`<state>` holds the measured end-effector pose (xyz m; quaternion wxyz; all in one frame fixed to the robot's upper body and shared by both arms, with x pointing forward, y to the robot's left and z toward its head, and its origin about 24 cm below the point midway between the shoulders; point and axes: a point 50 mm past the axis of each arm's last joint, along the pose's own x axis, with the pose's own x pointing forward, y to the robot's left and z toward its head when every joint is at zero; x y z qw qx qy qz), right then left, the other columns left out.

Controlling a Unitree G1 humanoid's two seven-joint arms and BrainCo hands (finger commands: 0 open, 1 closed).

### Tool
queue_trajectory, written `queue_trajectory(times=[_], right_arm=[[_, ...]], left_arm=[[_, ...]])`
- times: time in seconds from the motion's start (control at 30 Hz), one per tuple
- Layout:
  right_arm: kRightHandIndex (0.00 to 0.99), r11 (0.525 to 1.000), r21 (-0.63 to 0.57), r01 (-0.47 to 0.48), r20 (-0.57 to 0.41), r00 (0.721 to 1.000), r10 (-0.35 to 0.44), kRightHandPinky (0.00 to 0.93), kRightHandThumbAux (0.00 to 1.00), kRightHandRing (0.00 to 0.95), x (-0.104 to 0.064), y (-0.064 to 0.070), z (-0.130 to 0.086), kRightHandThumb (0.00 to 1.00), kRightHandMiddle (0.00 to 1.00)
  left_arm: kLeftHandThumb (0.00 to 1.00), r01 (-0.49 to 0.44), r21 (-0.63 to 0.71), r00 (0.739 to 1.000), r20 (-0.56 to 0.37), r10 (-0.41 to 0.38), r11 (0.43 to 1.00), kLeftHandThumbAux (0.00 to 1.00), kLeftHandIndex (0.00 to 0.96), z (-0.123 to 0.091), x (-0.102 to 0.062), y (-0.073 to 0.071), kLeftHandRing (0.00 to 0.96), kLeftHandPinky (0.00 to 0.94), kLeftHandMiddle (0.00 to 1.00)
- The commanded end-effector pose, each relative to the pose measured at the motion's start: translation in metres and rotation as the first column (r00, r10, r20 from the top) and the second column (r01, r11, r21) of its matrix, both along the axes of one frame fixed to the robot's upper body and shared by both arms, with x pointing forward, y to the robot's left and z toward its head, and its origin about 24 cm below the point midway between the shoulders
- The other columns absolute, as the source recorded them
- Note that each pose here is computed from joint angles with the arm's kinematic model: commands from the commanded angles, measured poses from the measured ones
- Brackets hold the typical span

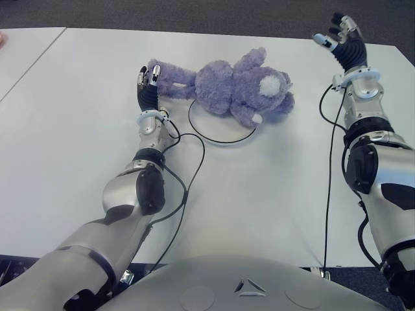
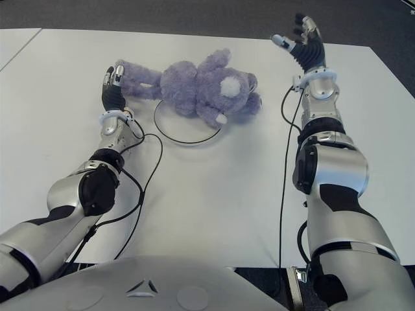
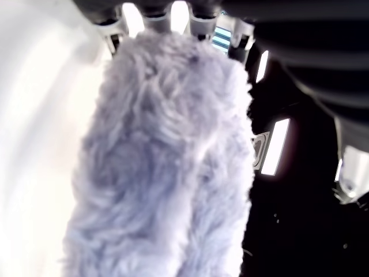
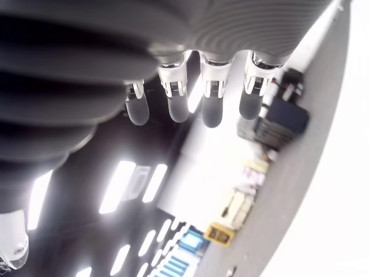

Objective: Put the doll into the plate.

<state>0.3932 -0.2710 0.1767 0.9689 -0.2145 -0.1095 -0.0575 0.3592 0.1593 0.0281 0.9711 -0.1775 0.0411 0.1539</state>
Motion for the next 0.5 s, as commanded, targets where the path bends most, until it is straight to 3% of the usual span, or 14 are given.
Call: queue_trajectory(times=[0.03, 0.5], right_arm=[[0.067, 0.992, 0.123, 0.014, -0.136, 0.991, 0.003, 0.019, 0.587, 0.041, -0.007, 0.005, -0.047, 0.0, 0.061], [0.062, 0.969, 0.244, 0.045, -0.201, 0.98, 0.005, 0.01, 0.573, 0.026, -0.012, 0.019, -0.08, 0.0, 0.054]], left_arm=[[0.0, 0.003, -0.046, 0.902, -0.43, -0.022, 0.999, 0.496, 0.0, -0.095, -0.068, -0.002, 0.084, 0.075, 0.086], [0.0, 0.032, -0.007, 0.914, -0.405, -0.032, 0.999, 0.459, 0.0, -0.095, -0.07, 0.002, 0.071, 0.036, 0.073]])
